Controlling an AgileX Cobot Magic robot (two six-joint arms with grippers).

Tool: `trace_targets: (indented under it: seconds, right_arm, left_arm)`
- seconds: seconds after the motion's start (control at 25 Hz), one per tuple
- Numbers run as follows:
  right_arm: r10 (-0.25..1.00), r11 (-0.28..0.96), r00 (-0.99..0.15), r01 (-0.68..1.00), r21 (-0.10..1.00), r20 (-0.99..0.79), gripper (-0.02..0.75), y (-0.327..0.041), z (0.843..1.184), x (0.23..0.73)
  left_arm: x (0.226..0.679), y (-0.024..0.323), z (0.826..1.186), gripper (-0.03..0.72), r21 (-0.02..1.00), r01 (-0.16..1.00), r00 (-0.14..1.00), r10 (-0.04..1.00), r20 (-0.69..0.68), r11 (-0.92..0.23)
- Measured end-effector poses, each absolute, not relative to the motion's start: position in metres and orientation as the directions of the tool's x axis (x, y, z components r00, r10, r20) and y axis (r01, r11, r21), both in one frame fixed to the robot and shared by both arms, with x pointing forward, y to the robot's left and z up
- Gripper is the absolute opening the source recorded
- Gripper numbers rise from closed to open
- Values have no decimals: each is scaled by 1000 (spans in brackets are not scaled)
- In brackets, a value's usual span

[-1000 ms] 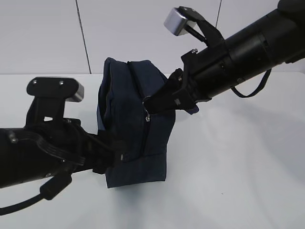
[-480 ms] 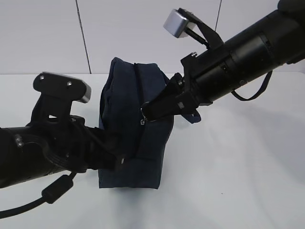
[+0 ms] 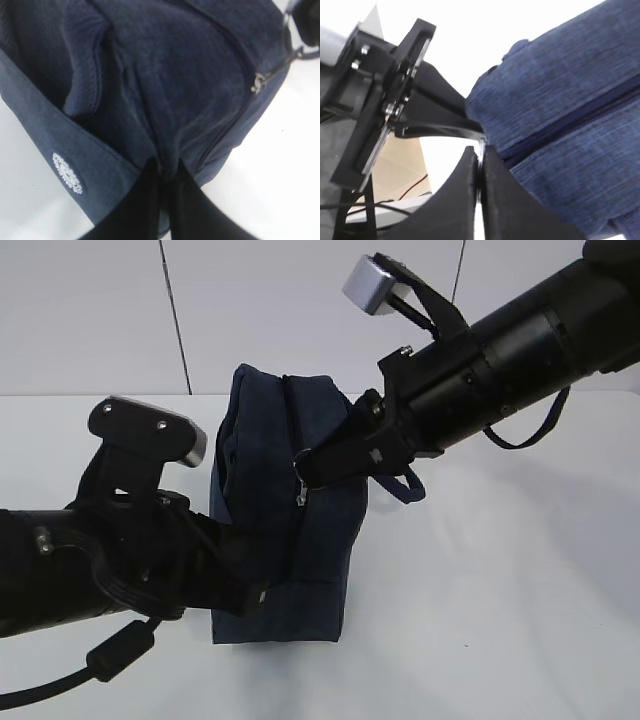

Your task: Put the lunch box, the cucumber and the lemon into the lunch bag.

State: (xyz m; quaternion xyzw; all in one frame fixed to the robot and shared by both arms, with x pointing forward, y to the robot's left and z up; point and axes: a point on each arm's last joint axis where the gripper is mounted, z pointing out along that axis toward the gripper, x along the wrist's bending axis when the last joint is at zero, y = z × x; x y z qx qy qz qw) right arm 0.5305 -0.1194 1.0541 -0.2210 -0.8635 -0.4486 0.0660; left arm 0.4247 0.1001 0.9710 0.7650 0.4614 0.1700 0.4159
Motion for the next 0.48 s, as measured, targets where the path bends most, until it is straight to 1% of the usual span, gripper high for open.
trace_targets:
  seconds: [0.28, 0.48]
  right_arm:
    - [381, 457, -890, 418, 785, 251, 8, -119, 1065, 542]
    - [412, 437, -876, 430, 790, 249, 8, -118, 1062, 547]
  left_arm:
    - [423, 99, 970, -3, 780, 578, 530, 837, -136, -239]
    - [420, 98, 968, -3, 758, 605, 538, 827, -165, -243]
